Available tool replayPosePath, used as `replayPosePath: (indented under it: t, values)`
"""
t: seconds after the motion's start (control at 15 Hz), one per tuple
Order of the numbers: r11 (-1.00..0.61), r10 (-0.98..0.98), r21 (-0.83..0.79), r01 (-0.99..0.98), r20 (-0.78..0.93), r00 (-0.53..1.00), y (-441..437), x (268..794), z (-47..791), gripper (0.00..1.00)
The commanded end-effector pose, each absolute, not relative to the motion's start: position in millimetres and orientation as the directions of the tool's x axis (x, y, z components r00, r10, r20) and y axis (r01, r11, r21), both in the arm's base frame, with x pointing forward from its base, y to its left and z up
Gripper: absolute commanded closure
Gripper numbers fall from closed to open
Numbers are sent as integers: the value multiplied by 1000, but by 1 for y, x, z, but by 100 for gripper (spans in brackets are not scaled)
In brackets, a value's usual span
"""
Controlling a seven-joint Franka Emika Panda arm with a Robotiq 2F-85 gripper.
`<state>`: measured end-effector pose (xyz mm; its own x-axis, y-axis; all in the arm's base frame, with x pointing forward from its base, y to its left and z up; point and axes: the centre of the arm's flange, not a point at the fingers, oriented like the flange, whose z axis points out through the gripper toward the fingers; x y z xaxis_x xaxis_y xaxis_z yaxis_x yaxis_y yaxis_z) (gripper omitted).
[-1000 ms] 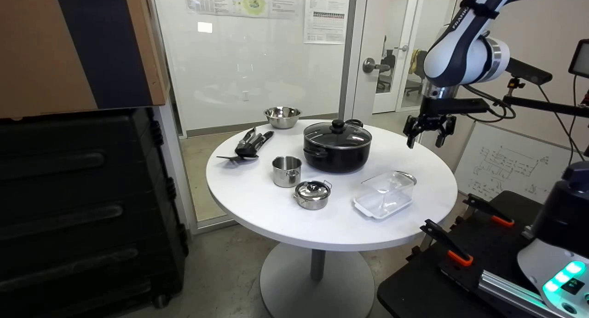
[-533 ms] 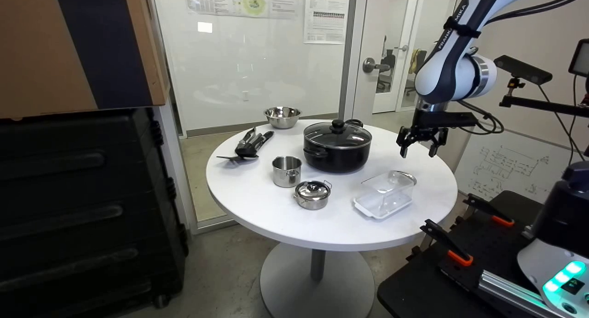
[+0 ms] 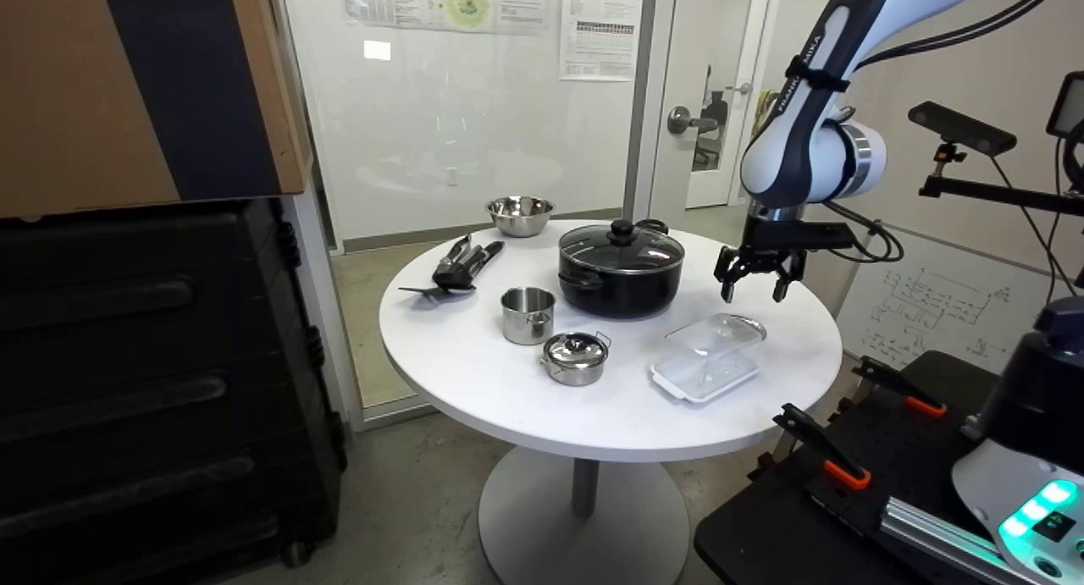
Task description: Take the silver lid from the table and put it on the silver pot
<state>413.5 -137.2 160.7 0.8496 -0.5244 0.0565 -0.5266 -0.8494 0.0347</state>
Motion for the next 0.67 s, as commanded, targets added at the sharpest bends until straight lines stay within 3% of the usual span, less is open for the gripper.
replayPosePath:
  t: [0.0,0.6]
  values:
    - [-843,-535,29,-537,68,842,-134,425,145,1]
    - [-846,-530,36,-532,48,846,-124,439,122,0]
